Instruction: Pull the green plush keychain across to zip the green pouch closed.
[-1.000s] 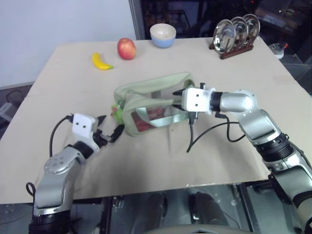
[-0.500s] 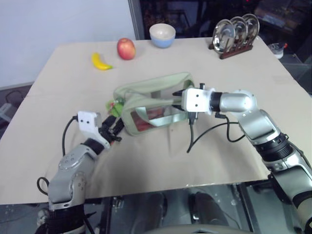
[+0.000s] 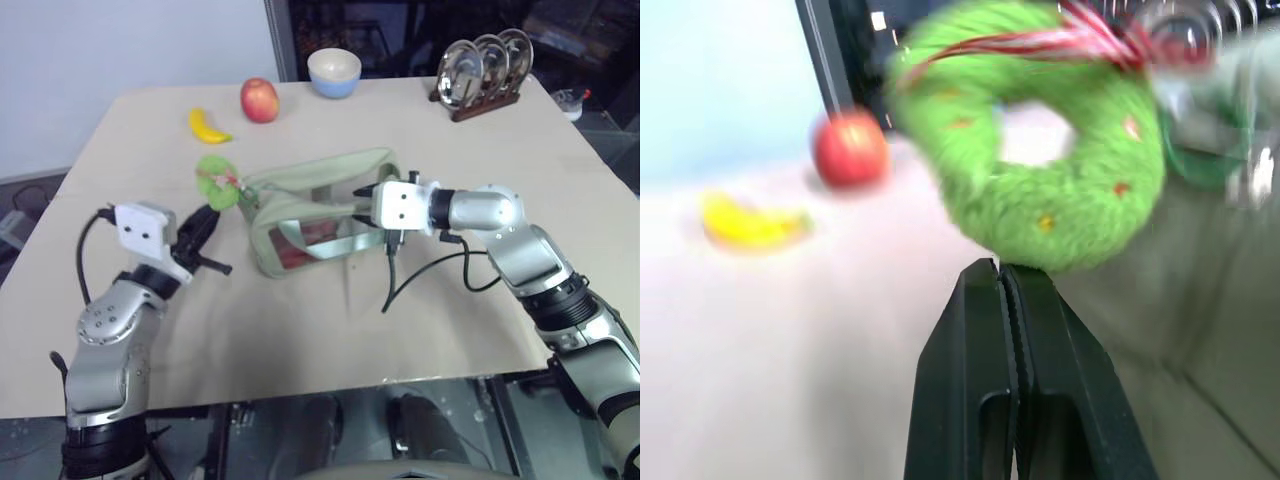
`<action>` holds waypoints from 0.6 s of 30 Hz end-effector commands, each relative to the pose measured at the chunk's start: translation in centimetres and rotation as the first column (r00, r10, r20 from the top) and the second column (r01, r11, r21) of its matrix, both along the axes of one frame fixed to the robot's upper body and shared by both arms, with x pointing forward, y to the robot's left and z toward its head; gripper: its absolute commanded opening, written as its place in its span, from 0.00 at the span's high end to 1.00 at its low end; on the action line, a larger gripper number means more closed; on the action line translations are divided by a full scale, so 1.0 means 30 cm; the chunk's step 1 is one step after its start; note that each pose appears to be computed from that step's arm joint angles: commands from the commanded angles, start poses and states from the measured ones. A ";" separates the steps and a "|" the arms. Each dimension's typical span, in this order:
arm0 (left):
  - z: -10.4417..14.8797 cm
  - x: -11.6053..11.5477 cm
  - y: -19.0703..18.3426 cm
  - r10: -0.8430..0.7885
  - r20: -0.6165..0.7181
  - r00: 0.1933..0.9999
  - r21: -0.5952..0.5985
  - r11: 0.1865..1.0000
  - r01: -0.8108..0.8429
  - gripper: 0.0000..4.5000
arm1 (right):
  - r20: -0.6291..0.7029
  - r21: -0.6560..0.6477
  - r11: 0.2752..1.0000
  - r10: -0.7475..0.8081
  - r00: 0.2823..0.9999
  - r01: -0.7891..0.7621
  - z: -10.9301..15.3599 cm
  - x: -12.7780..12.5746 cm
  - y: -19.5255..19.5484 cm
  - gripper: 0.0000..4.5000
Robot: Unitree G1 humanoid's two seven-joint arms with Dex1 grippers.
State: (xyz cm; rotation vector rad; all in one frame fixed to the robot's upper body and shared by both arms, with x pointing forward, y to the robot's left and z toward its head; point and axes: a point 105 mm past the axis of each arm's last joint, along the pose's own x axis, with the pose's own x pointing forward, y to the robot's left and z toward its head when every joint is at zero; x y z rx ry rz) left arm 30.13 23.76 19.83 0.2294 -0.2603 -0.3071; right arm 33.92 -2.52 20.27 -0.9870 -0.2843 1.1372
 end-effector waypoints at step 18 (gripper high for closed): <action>0.186 -0.007 -0.188 -0.283 0.171 0.944 0.239 0.941 0.239 0.99 | 0.006 0.034 0.999 0.016 1.000 -0.016 0.015 -0.010 0.017 0.65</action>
